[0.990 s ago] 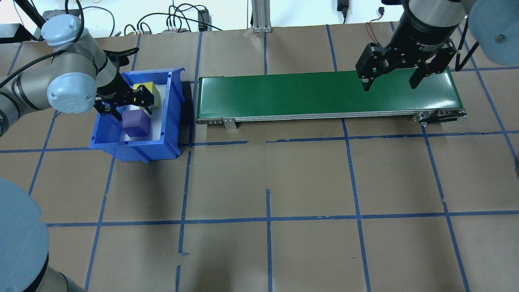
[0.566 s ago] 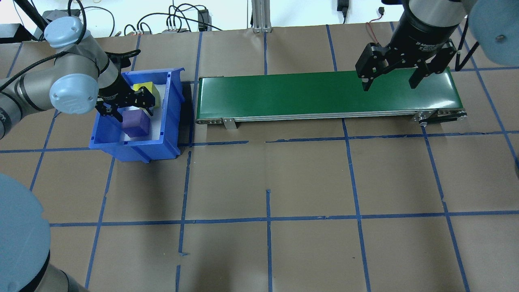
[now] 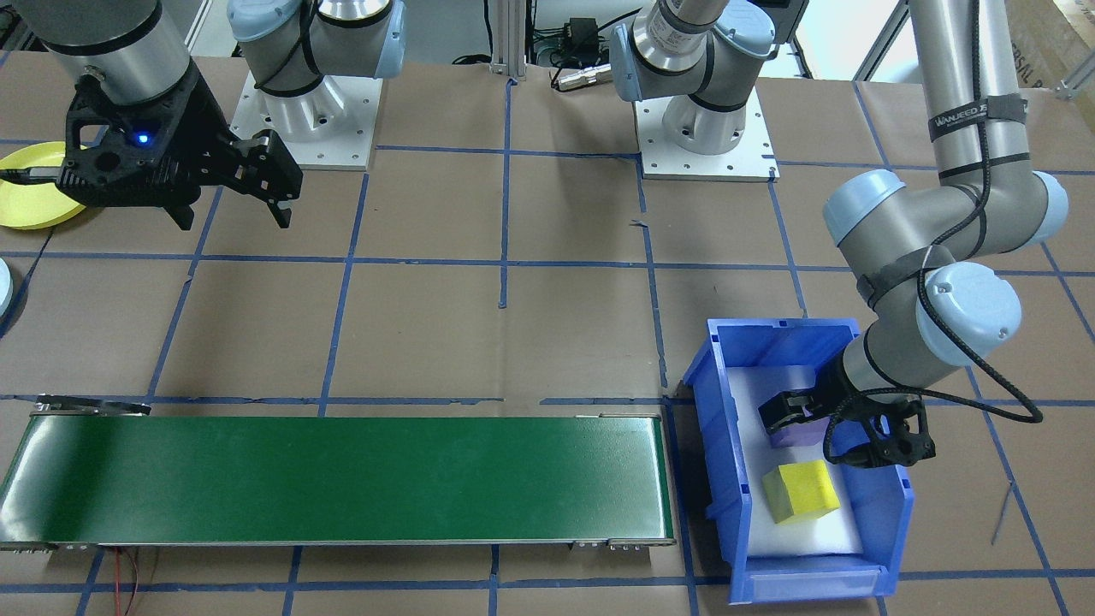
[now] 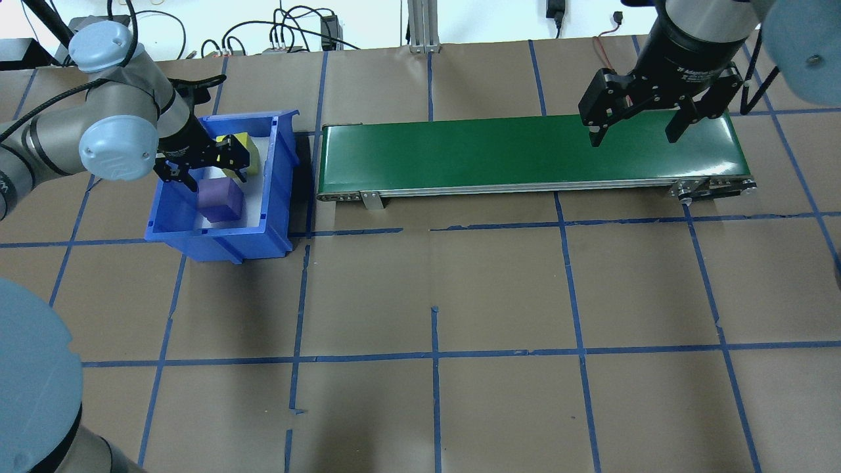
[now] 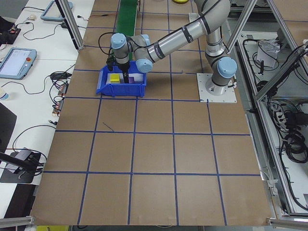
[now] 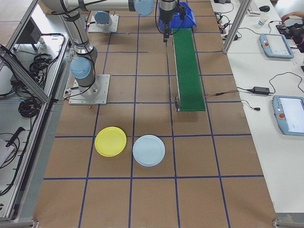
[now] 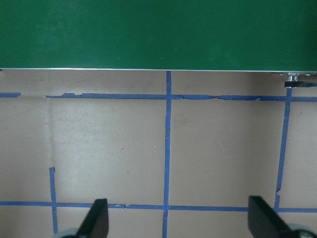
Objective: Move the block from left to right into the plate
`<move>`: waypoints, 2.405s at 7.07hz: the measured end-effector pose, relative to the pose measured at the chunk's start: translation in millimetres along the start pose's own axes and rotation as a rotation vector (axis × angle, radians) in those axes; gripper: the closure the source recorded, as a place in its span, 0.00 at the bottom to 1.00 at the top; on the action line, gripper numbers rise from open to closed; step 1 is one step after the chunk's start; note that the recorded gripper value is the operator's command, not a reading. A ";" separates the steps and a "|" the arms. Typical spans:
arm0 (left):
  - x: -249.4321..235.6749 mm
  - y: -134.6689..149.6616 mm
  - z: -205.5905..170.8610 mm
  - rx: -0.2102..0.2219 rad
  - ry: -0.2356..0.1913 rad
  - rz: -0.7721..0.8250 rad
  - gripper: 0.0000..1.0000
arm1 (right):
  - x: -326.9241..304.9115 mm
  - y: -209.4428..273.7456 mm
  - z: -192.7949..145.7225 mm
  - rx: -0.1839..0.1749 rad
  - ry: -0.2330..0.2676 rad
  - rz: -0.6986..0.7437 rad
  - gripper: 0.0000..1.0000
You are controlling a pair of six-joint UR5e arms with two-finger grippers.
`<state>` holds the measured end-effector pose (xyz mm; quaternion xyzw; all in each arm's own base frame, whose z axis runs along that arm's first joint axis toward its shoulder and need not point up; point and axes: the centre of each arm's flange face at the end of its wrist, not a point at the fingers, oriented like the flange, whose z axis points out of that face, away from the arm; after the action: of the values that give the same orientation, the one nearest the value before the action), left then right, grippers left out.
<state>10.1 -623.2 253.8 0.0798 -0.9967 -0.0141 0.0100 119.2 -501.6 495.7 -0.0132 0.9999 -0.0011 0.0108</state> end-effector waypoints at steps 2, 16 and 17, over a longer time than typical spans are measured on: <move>-0.7 1.9 2.3 -0.006 -0.008 0.000 0.03 | 1.9 -0.3 0.3 -0.001 0.002 0.002 0.00; 86.1 49.7 -163.5 0.218 0.031 0.074 0.68 | 3.2 -0.3 2.8 -0.010 0.002 -0.006 0.00; 100.9 49.9 -160.7 0.213 0.080 0.060 0.69 | 3.3 -0.3 2.8 -0.010 0.002 -0.010 0.00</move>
<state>-93.9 -594.3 417.7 0.0511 -0.9933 0.0952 0.0414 115.9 -502.0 492.9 -0.0182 0.9998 0.0036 0.0095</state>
